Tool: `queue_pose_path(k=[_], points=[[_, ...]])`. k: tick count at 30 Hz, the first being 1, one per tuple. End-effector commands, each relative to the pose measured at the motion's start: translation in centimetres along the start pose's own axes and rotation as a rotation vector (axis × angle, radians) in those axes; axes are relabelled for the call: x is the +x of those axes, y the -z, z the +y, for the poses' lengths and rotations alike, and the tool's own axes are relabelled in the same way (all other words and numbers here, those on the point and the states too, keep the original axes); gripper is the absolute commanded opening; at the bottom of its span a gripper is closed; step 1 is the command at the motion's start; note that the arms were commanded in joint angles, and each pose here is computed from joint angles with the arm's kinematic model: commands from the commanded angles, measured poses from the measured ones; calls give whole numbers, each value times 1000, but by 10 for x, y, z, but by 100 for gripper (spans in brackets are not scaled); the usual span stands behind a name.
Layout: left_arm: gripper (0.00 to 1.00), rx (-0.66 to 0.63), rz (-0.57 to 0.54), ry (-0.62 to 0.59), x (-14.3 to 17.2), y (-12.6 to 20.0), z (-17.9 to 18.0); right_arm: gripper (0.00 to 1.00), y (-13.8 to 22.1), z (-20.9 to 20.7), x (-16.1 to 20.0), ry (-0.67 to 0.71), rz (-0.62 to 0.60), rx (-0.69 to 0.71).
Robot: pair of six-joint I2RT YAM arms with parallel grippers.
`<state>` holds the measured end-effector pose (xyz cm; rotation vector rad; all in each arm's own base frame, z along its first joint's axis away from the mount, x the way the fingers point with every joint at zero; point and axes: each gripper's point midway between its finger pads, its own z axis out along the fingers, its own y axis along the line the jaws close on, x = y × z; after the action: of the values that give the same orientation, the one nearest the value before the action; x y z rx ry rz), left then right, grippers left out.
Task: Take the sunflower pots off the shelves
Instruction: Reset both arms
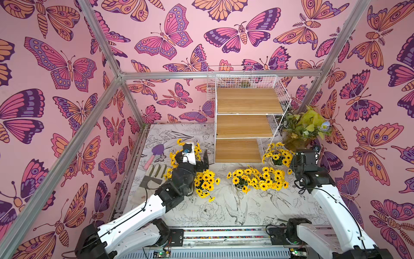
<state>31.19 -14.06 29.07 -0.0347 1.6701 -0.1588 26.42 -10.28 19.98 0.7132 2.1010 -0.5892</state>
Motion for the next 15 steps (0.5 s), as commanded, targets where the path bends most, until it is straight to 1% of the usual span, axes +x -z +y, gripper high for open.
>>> queue_pose_path(k=[1,2,3,4,6,8,10,12,15], points=[[100,-216,-50,57,10,-7,56,99,-1,-23,-16,-90,-107,116],[100,-284,-75,66,10,-8,73,99,-3,-28,-15,-97,-113,145],[100,-326,-74,65,11,-8,86,99,-4,-35,-14,-105,-115,175],[100,-375,-57,59,13,-10,100,99,-6,-41,-13,-116,-119,200],[100,-473,-14,34,15,-14,129,99,-17,-47,-11,-130,-110,201],[100,-566,3,55,17,-13,160,99,-34,-53,-5,-144,-55,210],[100,-629,-14,96,19,-12,186,99,-53,-57,6,-152,15,213],[100,-682,-11,112,26,-14,211,99,-68,-55,19,-192,84,173],[100,-738,80,59,52,-24,240,99,-78,-40,27,-180,106,101]])
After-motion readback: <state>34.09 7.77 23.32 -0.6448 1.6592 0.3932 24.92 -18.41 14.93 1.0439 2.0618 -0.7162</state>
